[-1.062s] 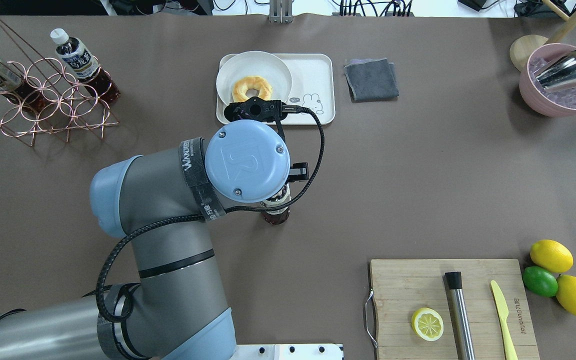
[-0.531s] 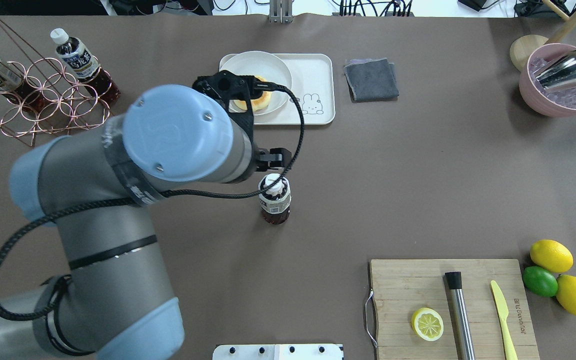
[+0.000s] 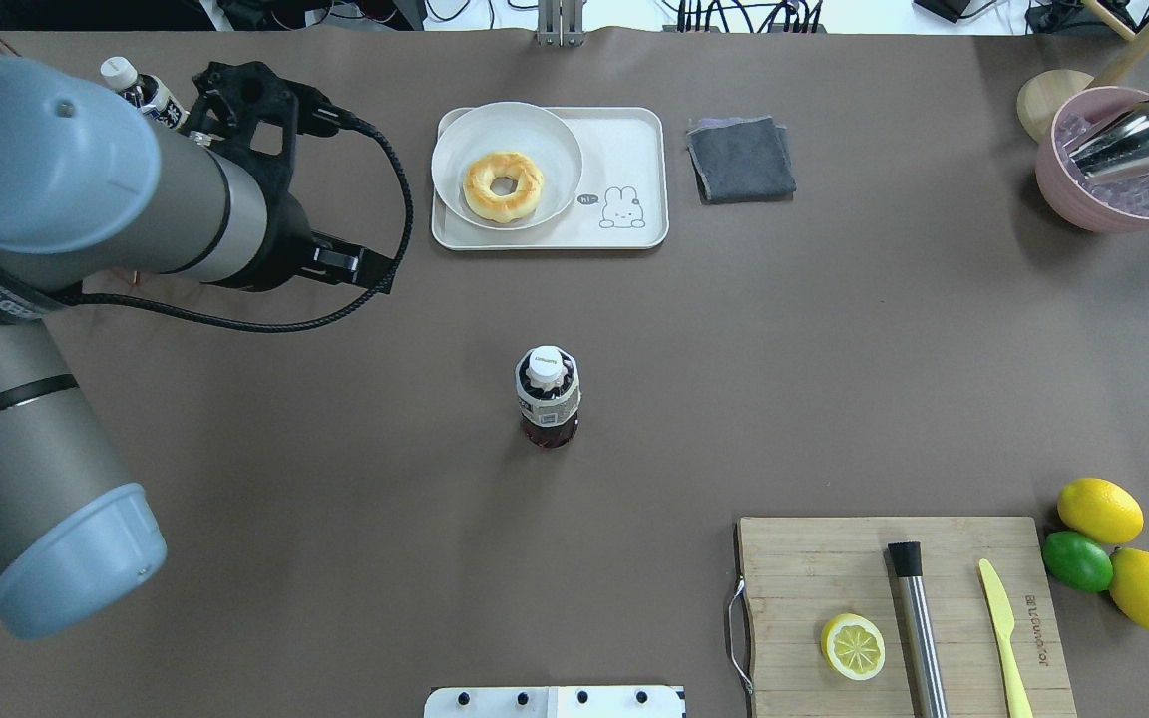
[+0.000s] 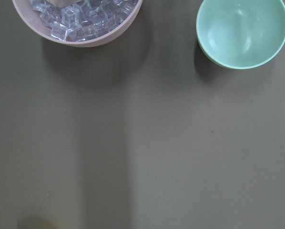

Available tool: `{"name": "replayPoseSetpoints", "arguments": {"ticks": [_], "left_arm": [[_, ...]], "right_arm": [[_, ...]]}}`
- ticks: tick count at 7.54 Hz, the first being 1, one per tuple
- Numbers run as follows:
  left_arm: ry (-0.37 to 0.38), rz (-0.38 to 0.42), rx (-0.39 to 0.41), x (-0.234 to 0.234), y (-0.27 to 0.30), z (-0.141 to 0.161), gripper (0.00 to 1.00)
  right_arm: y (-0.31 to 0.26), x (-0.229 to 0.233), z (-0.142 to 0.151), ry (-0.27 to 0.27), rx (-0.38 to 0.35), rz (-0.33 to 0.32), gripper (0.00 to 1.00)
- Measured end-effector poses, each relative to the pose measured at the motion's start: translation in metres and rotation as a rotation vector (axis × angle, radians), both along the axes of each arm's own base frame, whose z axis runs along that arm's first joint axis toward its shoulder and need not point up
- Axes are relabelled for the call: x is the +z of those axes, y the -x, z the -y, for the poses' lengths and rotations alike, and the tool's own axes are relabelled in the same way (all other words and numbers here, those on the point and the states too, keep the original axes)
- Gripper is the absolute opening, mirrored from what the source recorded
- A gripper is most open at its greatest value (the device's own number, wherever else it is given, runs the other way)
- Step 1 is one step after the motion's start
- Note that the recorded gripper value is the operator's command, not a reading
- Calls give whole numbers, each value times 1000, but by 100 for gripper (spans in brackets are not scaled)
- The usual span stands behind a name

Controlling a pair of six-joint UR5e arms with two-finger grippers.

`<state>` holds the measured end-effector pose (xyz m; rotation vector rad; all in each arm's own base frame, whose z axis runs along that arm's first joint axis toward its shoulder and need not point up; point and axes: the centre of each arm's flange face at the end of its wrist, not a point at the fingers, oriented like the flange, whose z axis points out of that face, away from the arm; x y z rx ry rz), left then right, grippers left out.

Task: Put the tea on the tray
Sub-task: 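Set the bottle down, open the left gripper and withdraw it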

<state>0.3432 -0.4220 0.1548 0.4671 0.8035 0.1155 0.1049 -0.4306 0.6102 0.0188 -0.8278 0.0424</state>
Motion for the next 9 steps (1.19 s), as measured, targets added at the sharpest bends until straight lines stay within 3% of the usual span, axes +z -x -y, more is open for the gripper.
{"name": "replayPoseSetpoints", "arguments": {"ticks": [3, 6, 7, 9], "left_arm": [[-73, -54, -56, 66, 36, 36, 98], [-83, -66, -100, 100, 44, 66, 98], [-48, -60, -97, 117, 59, 71, 98], [101, -87, -50, 168, 112, 72, 98]], "right_arm": [[9, -14, 15, 9, 16, 3, 100], [19, -32, 35, -11, 7, 4, 100], [23, -37, 39, -6, 13, 9, 100], [36, -51, 43, 0, 17, 20, 100]]}}
